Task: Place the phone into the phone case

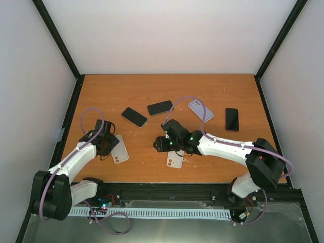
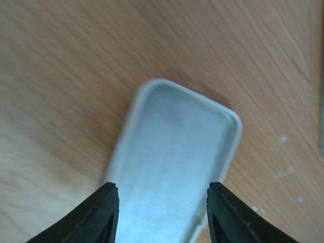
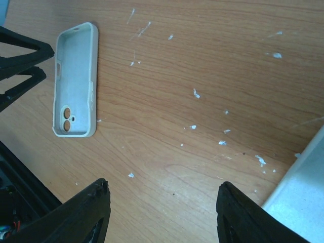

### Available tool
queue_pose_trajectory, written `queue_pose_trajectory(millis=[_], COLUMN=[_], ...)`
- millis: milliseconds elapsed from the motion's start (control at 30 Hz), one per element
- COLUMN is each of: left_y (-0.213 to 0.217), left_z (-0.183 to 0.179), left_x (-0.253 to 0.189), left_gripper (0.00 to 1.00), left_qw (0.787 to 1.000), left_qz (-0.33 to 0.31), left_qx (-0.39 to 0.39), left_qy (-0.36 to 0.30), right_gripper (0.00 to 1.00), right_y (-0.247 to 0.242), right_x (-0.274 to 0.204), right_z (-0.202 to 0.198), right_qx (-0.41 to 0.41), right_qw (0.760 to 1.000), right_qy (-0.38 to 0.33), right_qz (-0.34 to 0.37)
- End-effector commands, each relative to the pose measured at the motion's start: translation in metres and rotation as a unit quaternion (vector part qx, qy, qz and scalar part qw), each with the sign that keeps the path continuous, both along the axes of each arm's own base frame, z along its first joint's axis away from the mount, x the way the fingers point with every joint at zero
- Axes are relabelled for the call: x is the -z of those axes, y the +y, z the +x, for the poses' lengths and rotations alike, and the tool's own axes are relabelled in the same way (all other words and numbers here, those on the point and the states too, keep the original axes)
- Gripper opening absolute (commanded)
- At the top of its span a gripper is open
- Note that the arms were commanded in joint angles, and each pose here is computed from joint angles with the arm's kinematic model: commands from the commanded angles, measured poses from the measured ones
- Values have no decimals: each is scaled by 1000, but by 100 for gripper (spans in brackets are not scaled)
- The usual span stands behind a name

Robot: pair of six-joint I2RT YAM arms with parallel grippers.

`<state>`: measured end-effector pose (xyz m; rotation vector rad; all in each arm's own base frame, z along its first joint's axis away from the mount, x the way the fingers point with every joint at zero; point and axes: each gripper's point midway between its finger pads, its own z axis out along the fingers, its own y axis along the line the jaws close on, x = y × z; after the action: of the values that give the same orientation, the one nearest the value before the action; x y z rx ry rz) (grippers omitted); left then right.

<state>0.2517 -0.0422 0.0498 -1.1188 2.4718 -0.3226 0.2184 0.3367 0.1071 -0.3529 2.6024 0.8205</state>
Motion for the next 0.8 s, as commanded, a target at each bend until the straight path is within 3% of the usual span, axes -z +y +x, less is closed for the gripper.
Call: queue_pose_trajectory(millis=[0, 133, 433, 667, 767], left_y=[40, 49, 18, -12, -28], left_z=[-7, -11, 2, 0, 1], left_x=[-7, 6, 24, 32, 28], left_gripper=[49, 48, 40, 10, 3], left_qw=[995, 995, 1000, 997, 993], left_qz=[60, 59, -9, -78, -105], left_qx=[-78, -84, -18, 25, 44], left_qy=[8, 12, -10, -16, -18], right_gripper=[58, 58, 58, 58, 57], right_y=[8, 6, -2, -2, 2], right_x=[-4, -3, -2, 11, 16], right_z=[2, 2, 9, 12, 15], right_qx=[-6, -3, 5, 11, 13], right_qw=[1000, 1000, 999, 999, 998], right_qy=[-19, -22, -41, -32, -29], right_qz=[13, 11, -16, -38, -48])
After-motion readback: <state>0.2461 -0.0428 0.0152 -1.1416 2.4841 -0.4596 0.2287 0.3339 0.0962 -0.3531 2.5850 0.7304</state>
